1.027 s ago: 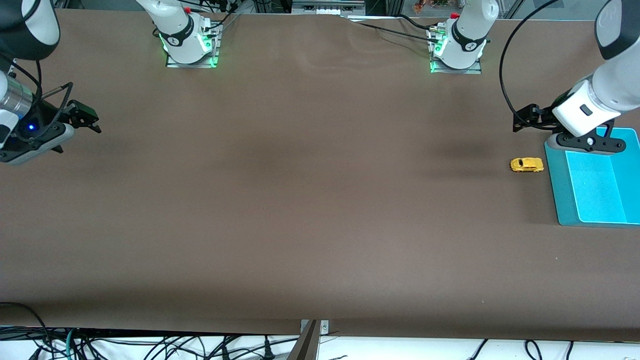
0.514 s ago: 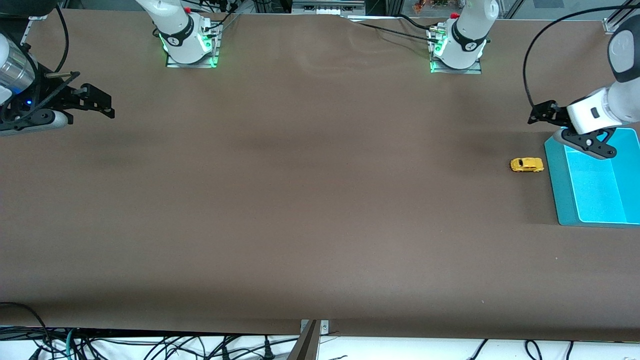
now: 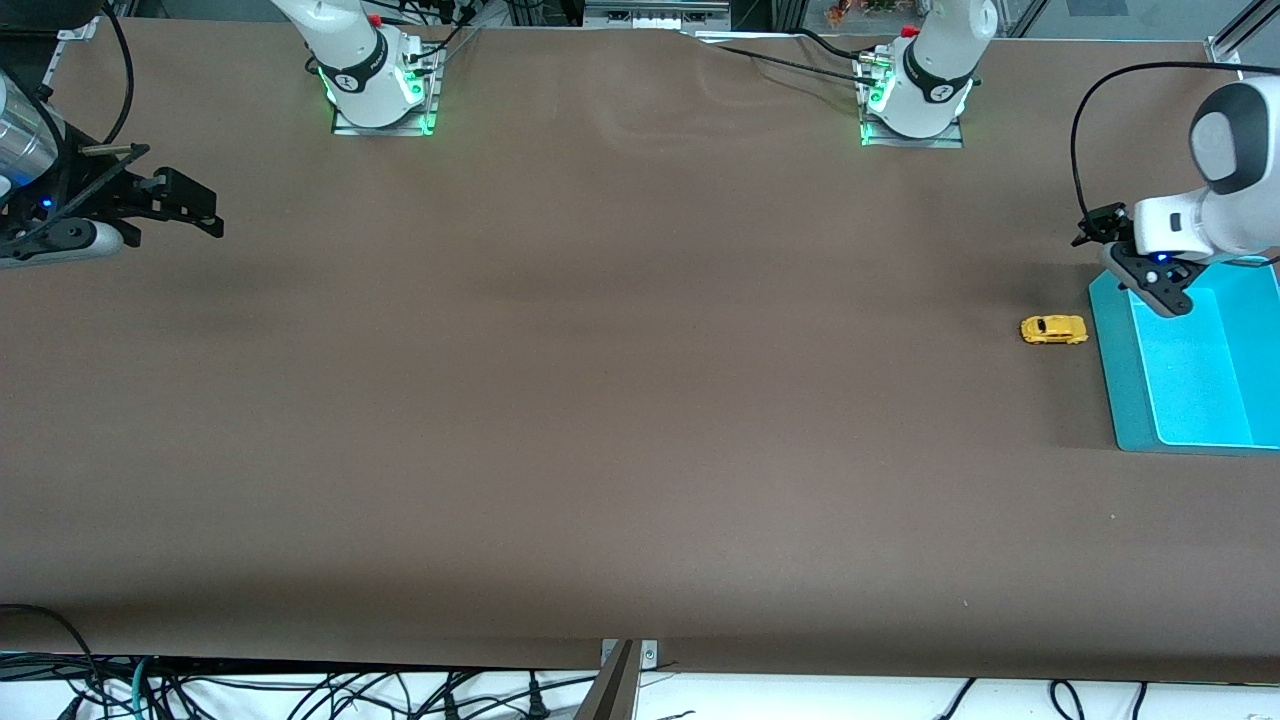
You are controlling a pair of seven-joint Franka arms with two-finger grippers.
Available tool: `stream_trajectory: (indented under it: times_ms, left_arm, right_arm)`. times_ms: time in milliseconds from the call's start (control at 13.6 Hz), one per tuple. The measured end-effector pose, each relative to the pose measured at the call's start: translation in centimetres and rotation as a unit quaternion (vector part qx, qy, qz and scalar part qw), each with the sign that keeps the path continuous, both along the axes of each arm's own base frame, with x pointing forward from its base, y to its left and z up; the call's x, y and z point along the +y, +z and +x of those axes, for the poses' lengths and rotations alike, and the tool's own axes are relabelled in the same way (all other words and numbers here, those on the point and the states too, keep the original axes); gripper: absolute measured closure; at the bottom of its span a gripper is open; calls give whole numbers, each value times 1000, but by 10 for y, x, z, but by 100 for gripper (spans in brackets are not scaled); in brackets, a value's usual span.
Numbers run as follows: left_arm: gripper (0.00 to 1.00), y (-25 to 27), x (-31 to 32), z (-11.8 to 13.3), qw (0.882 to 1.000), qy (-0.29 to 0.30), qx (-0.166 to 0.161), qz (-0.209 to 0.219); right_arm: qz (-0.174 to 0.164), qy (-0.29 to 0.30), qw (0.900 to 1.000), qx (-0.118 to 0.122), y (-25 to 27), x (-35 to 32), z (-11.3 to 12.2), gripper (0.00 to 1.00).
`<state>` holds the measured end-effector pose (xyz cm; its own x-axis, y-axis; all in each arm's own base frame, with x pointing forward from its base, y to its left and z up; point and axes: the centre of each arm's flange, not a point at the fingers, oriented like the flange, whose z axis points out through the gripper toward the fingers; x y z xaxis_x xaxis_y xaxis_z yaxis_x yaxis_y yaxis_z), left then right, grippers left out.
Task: Wind and store yellow beetle car
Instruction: 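Lower the left gripper toward the car beside the cyan bin, then close the left gripper on the yellow car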
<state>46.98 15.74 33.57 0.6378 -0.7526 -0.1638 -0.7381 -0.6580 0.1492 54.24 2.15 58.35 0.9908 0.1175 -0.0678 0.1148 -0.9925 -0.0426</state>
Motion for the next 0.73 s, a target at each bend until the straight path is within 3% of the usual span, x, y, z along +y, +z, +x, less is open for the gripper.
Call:
stream_trajectory:
  times_ms: [220,440,734]
  left_arm:
    - [0,-39,2,0,996,-90,-15,-11]
    - [0,-79,7,6,981,-186,-46,-14]
    - [0,-122,16,6,965,-259,-45,-20]
  right_arm:
    - [-4,1,1000,-4,3,0,1,0]
    - [-10,1,1000,-5,10,-3,0,0]
    - [-31,3,1000,0,14,-6,-2,0]
